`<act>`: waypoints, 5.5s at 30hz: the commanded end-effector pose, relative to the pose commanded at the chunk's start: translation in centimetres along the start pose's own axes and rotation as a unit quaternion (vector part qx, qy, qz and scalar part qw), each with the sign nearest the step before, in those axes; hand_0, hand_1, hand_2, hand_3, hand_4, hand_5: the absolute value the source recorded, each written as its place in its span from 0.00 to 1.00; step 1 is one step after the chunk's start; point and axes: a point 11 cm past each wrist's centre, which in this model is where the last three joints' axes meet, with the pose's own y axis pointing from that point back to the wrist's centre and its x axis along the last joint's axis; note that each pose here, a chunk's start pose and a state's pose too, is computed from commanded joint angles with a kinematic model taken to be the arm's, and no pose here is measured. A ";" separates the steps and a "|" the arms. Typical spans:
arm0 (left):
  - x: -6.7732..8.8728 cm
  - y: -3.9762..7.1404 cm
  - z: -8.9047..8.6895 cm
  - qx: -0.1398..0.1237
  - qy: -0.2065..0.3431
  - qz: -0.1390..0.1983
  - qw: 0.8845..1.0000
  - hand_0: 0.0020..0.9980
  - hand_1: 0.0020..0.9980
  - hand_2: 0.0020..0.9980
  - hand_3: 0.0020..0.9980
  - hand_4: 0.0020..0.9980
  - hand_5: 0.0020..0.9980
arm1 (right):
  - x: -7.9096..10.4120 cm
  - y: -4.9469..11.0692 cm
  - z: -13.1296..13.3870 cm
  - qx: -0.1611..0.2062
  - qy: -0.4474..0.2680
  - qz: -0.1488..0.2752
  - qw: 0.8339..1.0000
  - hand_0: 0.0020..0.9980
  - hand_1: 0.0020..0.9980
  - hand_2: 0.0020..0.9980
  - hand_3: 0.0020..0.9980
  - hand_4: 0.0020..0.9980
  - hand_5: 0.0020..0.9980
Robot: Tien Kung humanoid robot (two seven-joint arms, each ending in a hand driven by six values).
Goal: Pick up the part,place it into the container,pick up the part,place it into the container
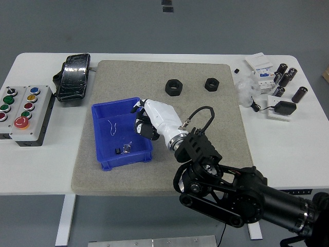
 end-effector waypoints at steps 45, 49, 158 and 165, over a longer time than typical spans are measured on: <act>-0.4 0.0 -0.4 0.008 -0.002 -0.005 1.000 0.66 0.59 0.56 0.63 0.68 0.46 | 7.2 0.3 12.2 -0.151 0.124 0.027 0.980 0.20 0.53 0.70 0.71 0.76 0.29; -0.4 0.0 -0.3 0.005 -0.003 -0.006 1.000 0.66 0.59 0.56 0.63 0.68 0.46 | 5.3 1.1 13.7 -0.170 0.151 -0.028 0.973 0.20 0.52 0.72 0.72 0.78 0.33; -0.7 -0.1 -0.8 -0.004 0.003 -0.001 1.000 0.66 0.59 0.56 0.63 0.65 0.46 | 13.0 9.0 20.9 0.010 -0.464 0.237 0.854 0.16 0.35 0.66 0.71 0.75 0.39; 0.1 -0.1 -0.5 -0.010 0.001 0.004 1.000 0.66 0.59 0.56 0.63 0.65 0.46 | 16.8 11.4 23.4 0.040 -0.512 0.333 0.791 0.16 0.35 0.66 0.71 0.74 0.38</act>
